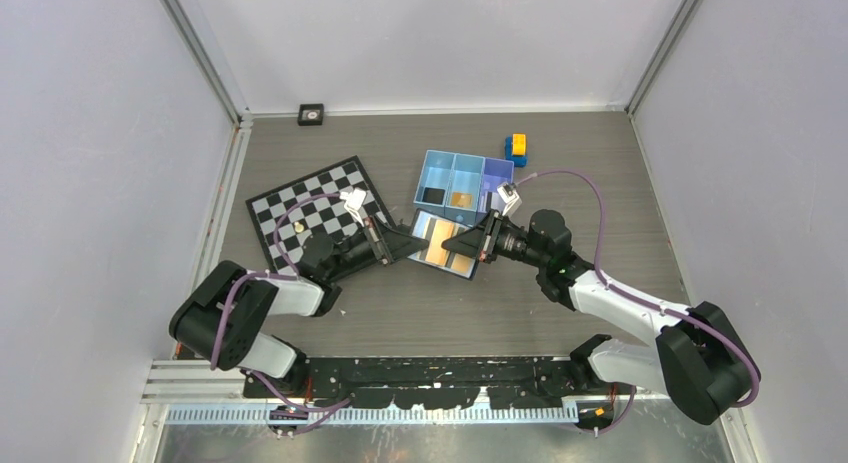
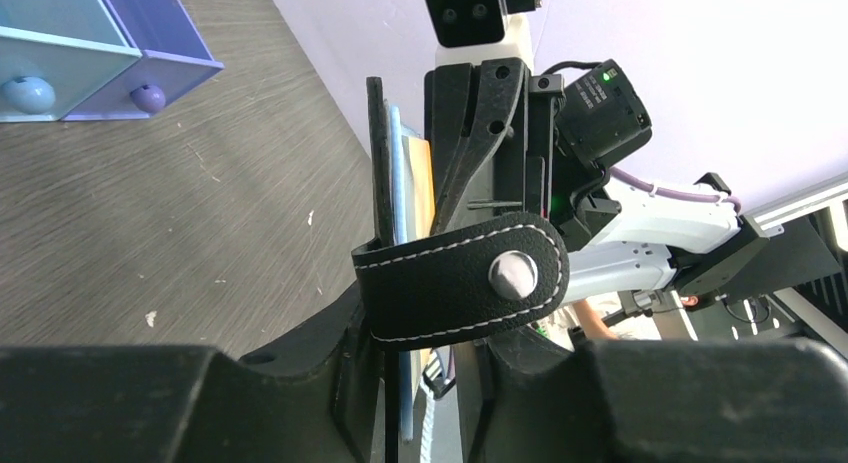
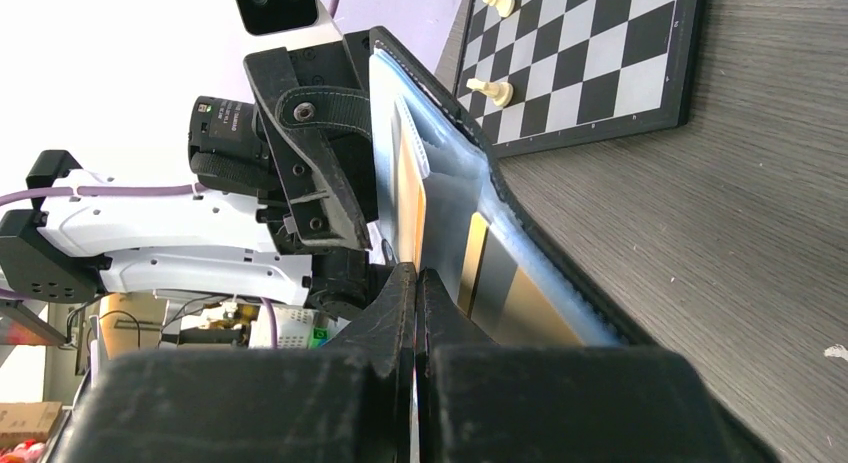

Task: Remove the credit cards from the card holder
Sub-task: Remove the credit card from the card holder.

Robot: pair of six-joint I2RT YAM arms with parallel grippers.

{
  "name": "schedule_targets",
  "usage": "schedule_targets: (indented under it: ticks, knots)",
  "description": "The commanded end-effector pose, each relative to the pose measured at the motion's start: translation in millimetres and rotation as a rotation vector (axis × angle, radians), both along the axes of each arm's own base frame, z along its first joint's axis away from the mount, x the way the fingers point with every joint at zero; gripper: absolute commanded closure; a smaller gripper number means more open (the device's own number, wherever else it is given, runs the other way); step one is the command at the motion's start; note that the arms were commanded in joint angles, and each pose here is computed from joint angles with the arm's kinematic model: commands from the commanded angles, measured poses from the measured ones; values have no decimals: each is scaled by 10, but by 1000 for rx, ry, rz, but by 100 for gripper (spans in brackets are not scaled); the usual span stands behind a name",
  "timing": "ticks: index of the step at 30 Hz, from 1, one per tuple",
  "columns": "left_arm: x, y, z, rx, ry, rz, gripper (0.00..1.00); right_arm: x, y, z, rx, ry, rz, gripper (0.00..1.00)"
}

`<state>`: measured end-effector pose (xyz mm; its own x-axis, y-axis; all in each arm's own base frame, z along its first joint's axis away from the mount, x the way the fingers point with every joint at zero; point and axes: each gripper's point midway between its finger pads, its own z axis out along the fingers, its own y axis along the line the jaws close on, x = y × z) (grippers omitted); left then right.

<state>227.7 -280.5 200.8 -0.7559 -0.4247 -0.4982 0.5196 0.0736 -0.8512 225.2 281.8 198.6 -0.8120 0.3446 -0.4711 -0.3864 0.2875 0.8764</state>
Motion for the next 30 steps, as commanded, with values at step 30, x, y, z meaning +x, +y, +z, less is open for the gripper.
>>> schedule_targets:
  ticks: [30]
  knots:
    - [-42, 25, 357, -78, -106, 3, 100, 76, 15, 57, 11, -41, -7, 70]
